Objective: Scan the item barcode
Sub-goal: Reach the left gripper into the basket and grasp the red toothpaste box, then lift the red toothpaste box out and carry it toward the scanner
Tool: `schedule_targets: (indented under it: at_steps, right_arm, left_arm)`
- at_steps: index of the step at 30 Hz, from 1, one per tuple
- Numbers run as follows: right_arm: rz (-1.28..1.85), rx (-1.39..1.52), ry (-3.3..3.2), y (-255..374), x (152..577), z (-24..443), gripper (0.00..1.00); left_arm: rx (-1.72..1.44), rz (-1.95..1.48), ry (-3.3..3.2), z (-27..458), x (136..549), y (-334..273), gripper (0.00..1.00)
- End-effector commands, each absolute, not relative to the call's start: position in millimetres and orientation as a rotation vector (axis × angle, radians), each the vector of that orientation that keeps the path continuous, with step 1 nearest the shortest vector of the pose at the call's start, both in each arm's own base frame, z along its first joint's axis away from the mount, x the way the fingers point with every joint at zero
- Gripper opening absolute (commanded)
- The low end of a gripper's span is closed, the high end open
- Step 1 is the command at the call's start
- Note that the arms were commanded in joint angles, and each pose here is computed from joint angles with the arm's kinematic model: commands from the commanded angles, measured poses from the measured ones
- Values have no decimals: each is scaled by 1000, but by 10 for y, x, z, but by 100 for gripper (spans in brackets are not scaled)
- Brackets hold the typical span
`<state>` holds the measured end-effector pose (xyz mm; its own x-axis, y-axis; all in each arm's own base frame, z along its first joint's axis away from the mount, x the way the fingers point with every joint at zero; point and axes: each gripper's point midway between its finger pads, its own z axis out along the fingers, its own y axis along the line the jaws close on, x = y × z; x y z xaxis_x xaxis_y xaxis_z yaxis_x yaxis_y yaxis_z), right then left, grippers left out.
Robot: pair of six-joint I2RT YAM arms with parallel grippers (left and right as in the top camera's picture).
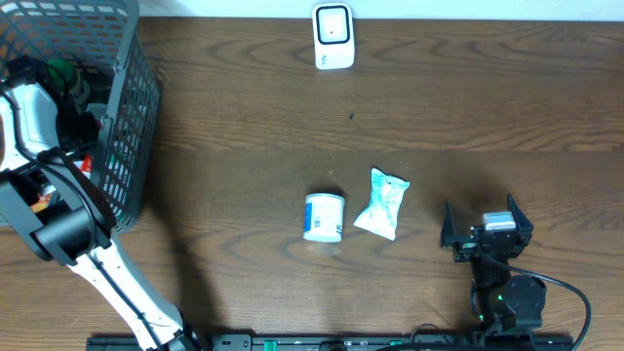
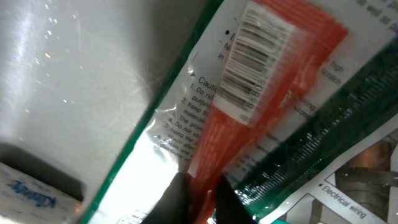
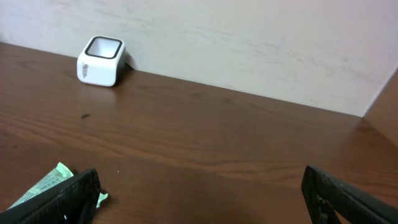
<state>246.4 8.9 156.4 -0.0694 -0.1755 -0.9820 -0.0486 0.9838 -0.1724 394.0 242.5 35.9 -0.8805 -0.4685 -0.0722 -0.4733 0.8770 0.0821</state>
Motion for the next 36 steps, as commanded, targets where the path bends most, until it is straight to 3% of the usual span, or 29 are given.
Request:
schedule_targets:
  at_steps: [1,7,15,21,25,30,36]
  right_arm:
    - [-124,-170,1643,61,2463,1555,99]
    - [-124,-170,1643,61,2463,1555,99]
    - [-124,-170,1643,61,2463,1555,99]
    - [-124,-170,1643,61,2463,1555,99]
    - [-124,-170,1643,61,2463,1555,99]
    - [-124,-170,1643,61,2463,1555,99]
    - [-124,-170,1643,61,2464,1553,99]
  left_arm:
    - [-774,174,3002,320,3904,2467,7]
    - [-772,219,2877,786,4048,2557,7]
    - [-857,280,2474,2128,4175,2634,7]
    - [-971,237,2171,3168,3896,2454,7]
    - [-922,64,2102,3654,3651,1960,7]
    - [-769,-184,2219,3769,3369,1114,7]
    - [-592,-296,2504,3356,3190,279,7]
